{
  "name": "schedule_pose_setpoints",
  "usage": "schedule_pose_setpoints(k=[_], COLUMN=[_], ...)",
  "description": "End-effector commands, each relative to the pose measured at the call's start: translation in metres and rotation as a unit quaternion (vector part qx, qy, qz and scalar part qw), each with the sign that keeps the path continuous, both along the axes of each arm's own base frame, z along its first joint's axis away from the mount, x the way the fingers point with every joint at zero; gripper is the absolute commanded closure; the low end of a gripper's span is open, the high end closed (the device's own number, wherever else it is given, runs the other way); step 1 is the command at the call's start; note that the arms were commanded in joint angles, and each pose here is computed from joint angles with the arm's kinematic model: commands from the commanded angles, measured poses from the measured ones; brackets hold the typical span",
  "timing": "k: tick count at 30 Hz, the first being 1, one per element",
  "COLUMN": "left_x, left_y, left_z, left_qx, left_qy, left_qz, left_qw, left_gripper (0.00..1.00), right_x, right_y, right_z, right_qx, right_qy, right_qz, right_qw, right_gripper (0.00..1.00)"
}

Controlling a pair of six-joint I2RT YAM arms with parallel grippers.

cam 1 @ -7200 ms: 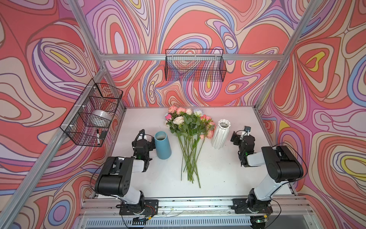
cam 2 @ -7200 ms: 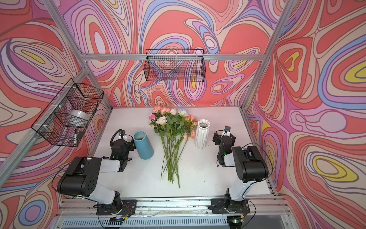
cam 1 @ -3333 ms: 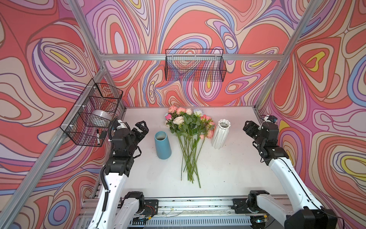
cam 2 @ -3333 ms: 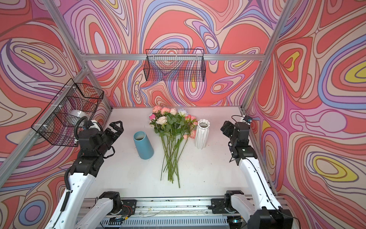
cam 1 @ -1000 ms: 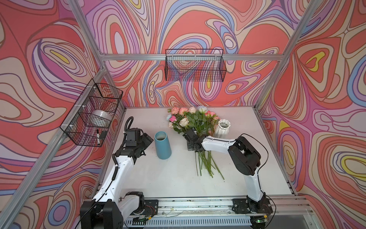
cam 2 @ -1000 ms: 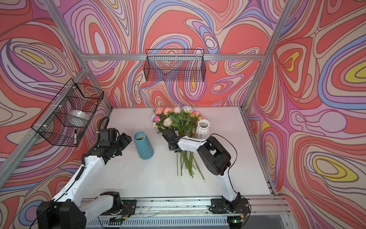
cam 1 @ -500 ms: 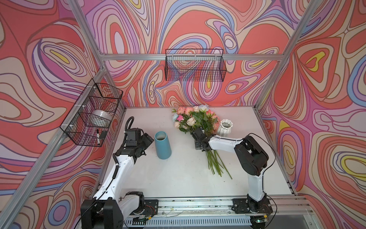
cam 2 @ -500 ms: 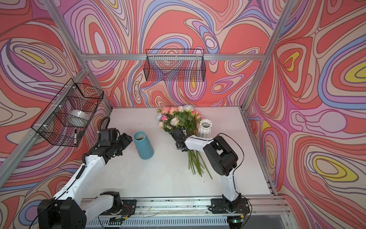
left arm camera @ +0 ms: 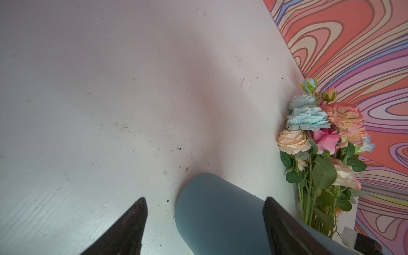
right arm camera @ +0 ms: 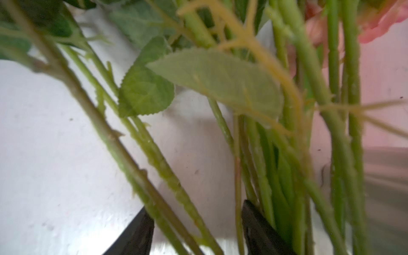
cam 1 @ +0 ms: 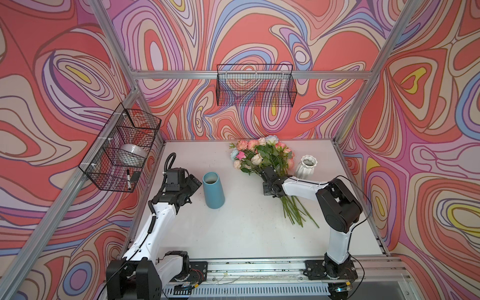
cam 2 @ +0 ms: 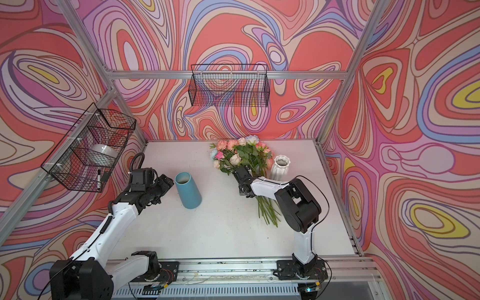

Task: Arrange flowers in a vase
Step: Move the flowers to the top-center of the table, then move the vase to the bottom-center of the table.

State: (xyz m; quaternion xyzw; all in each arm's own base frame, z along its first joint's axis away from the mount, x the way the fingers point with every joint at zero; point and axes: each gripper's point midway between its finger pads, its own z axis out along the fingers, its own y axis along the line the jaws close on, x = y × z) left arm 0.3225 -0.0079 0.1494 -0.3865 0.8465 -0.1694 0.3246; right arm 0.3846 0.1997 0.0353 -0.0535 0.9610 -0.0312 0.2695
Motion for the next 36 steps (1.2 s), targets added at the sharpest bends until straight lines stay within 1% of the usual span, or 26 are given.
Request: schedule_pose_setpoints(k=[1, 2, 6, 9, 12, 16, 21, 24, 30, 36], left_x=[0.003, 0.004, 0.003, 0.009, 0.025, 0.044, 0.05, 0.049, 0.037, 0.029], left_y=[0.008, 0.01, 0.026, 0.031, 0.02, 0.005, -0.009, -0.02, -0.04, -0.064], left_z=[-0.001, 0.001, 0.006, -0.007, -0.032, -0.063, -0.094, -0.109, -0.136, -0.138], left_qx=[-0.012, -0.014, -0.002, -0.006, -0.035, -0.074, -0.112, -0.137, -0.172, -0.177], left_qy=[-0.002, -0.004, -0.007, 0.013, 0.041, 0.057, 0.076, 0.086, 0.098, 0.099], left_qz=[0.029, 0.035, 0.07, 0.076, 0.054, 0.03, 0.015, 0.0, -0.008, -0.03], left_qw=[1.0, 0.999, 0.998, 0.997, 0.997, 0.995, 0.991, 0.987, 0.98, 0.979], left_gripper=[0.16, 0.16, 0.17, 0.19, 0.2, 0.2, 0.25, 0.26, 0.28, 0.3], right_x=[0.003, 0.002, -0.009, -0.015, -0.02, -0.025, -0.025, -0.024, -0.019, -0.011], right_y=[0.023, 0.031, 0.058, 0.075, 0.091, 0.104, 0.104, 0.103, 0.098, 0.092], right_z=[0.047, 0.067, 0.107, 0.119, 0.121, 0.125, 0.138, 0.142, 0.144, 0.148], right_qx=[0.056, 0.076, 0.118, 0.157, 0.188, 0.2, 0.21, 0.208, 0.189, 0.177], right_qy=[-0.044, -0.062, -0.091, -0.09, -0.082, -0.079, -0.091, -0.093, -0.097, -0.102], right_qz=[0.042, 0.055, 0.096, 0.112, 0.123, 0.134, 0.134, 0.133, 0.124, 0.108], right_qw=[0.997, 0.994, 0.984, 0.977, 0.971, 0.967, 0.964, 0.965, 0.969, 0.973], right_gripper=[0.3, 0.3, 0.29, 0.31, 0.35, 0.41, 0.45, 0.46, 0.46, 0.48])
